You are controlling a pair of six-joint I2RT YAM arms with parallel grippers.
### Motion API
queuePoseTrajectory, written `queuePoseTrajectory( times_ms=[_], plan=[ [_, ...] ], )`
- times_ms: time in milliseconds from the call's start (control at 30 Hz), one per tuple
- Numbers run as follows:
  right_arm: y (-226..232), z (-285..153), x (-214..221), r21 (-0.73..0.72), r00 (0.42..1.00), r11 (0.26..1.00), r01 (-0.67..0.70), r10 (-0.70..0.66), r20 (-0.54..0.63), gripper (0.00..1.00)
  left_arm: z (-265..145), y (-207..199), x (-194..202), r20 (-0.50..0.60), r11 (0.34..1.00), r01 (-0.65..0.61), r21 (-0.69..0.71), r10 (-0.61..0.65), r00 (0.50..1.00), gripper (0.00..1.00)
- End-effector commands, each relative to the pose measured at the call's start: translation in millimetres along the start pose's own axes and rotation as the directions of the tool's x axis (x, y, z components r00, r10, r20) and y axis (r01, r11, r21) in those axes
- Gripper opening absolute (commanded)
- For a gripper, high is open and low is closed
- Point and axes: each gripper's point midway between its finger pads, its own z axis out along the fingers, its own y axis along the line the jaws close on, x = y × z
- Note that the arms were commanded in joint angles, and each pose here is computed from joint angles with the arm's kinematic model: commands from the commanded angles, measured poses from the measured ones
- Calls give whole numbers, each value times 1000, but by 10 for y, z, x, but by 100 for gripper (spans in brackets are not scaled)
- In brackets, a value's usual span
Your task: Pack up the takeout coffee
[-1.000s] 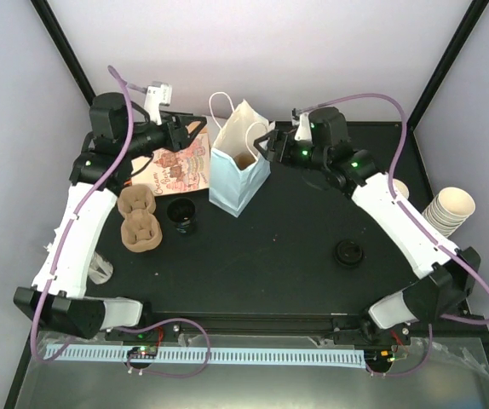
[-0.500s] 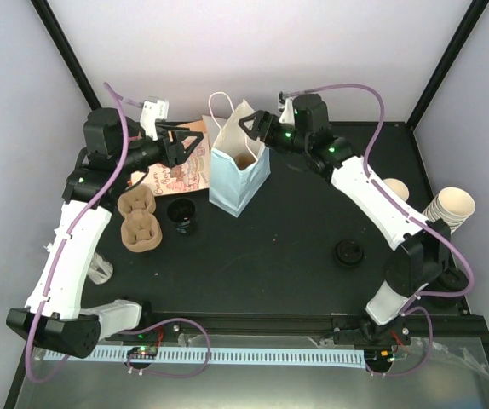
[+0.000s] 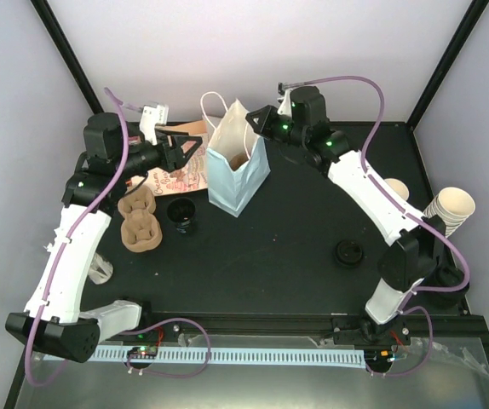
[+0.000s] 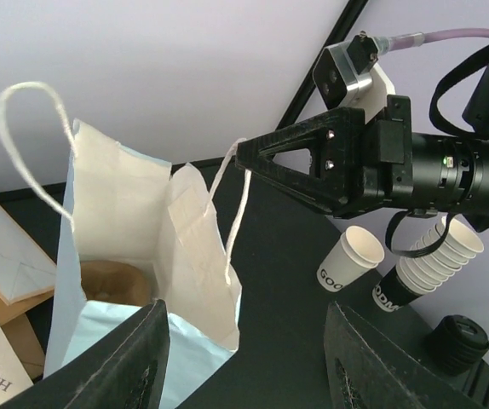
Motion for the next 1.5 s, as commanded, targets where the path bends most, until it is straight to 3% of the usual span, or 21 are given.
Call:
queuePoseTrajectory(
  times_ms=[0, 500, 733, 1067, 1167, 1267, 1333, 1467],
  plan=[
    [109, -232, -133, 24, 997, 999, 35, -36, 62, 5, -58, 5, -9, 14, 1000, -15, -6, 15, 1000, 52],
    [-168, -700, -76, 107, 991, 992, 72, -83, 106, 1, -90, 4, 38, 17, 1000, -5, -9, 5, 1000, 52],
    [-216, -850, -102, 130, 990, 989, 67, -82, 116, 7, -94, -14, 57, 12, 1000, -1, 1, 1, 1000, 52],
    [-345, -1008, -44, 165, 990, 984, 65, -84, 111, 25, -108, 32, 168, -3, 1000, 1, -18, -1, 1000, 53],
    [-387, -1033, -2, 177, 991, 982, 66, -85, 100, 42, -123, 36, 198, -7, 1000, -3, -26, 2, 1000, 53],
    [-427, -1053, 34, 186, 992, 980, 65, -83, 91, 53, -130, 52, 229, -13, 999, -1, -33, 1, 1000, 54],
    [-452, -1066, 52, 192, 993, 979, 65, -81, 81, 55, -135, 55, 256, -18, 999, 0, -35, -1, 1000, 55],
    [-504, -1091, 120, 210, 995, 975, 70, -83, 51, 73, -158, 96, 311, -30, 998, -3, -63, 1, 1000, 62]
  ],
)
